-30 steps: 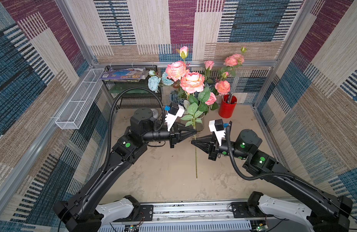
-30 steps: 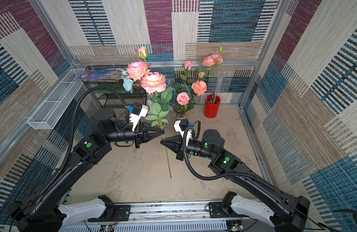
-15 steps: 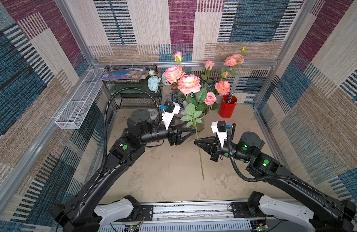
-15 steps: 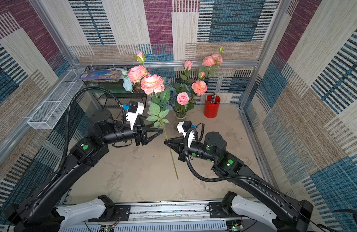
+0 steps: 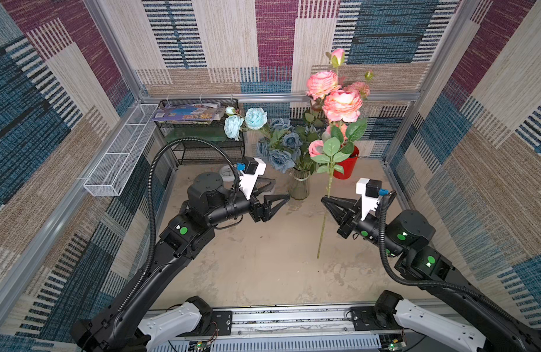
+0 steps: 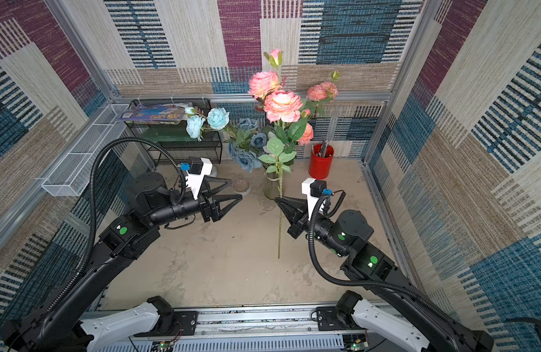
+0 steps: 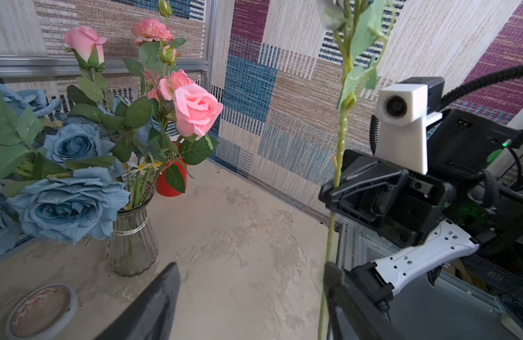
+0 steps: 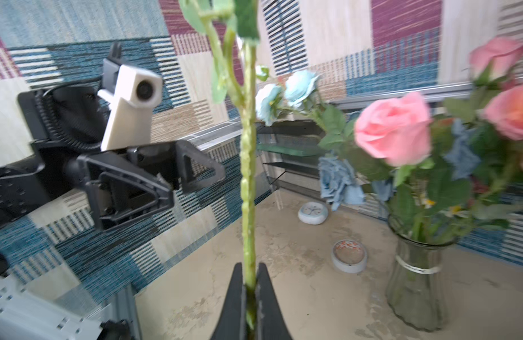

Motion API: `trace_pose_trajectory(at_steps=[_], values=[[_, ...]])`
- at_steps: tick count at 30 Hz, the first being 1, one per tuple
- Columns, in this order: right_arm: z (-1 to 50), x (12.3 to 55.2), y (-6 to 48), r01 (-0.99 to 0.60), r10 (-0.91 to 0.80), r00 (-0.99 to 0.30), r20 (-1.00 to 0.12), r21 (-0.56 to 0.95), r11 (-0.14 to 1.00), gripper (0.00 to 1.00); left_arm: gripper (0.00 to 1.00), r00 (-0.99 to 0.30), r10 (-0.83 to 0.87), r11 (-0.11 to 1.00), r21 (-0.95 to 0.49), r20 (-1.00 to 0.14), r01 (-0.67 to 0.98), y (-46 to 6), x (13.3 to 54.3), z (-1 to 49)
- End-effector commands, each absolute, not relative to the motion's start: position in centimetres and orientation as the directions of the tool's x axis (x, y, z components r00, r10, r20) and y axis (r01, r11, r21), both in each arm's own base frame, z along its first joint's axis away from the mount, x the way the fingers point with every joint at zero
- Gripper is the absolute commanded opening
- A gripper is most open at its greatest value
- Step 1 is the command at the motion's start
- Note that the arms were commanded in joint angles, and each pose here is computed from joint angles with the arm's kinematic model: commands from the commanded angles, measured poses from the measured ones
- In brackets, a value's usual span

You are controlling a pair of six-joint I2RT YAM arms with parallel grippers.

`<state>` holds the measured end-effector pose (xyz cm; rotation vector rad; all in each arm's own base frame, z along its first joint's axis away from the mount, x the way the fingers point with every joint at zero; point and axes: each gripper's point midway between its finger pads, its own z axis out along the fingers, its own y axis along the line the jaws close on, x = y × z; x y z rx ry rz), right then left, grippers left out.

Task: Pick out pink flowers from the vase
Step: Place the flower at the center of the board.

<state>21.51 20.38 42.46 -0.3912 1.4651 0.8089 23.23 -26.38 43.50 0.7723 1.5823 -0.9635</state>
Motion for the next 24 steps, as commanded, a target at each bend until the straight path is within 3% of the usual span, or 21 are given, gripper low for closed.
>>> trace_pose_trajectory(at_steps=[1,6,12,20,24], values=[[42.2,24.6,15.5,-0.440,0.266,-0.064,-0.962,0.266,0.858,0.00,0.75,-0.199,0.004,0.478,-0.173,-0.980,0.861,-26.2,23.5,43.4],[40.0,27.7,10.0,-0.205,0.290,-0.130,-0.948,0.312,0.928,0.00,0.74,-0.205,0.004,0.480,-0.178,-0.979,0.859,-26.3,23.7,43.2],[34.1,30.8,5.8,-0.080,0.369,-0.284,-0.885,0.405,0.911,0.00,0.73,-0.220,0.009,0.481,-0.189,-0.975,0.856,-26.4,23.8,42.7],[24.5,33.2,5.1,0.027,0.447,-0.467,-0.763,0.493,0.870,0.00,0.73,-0.235,0.015,0.490,-0.198,-0.972,0.849,-26.4,24.1,41.9],[18.3,34.3,4.6,0.161,0.479,-0.572,-0.666,0.481,0.862,0.00,0.73,-0.251,0.011,0.492,-0.213,-0.968,0.844,-26.5,24.3,41.4]])
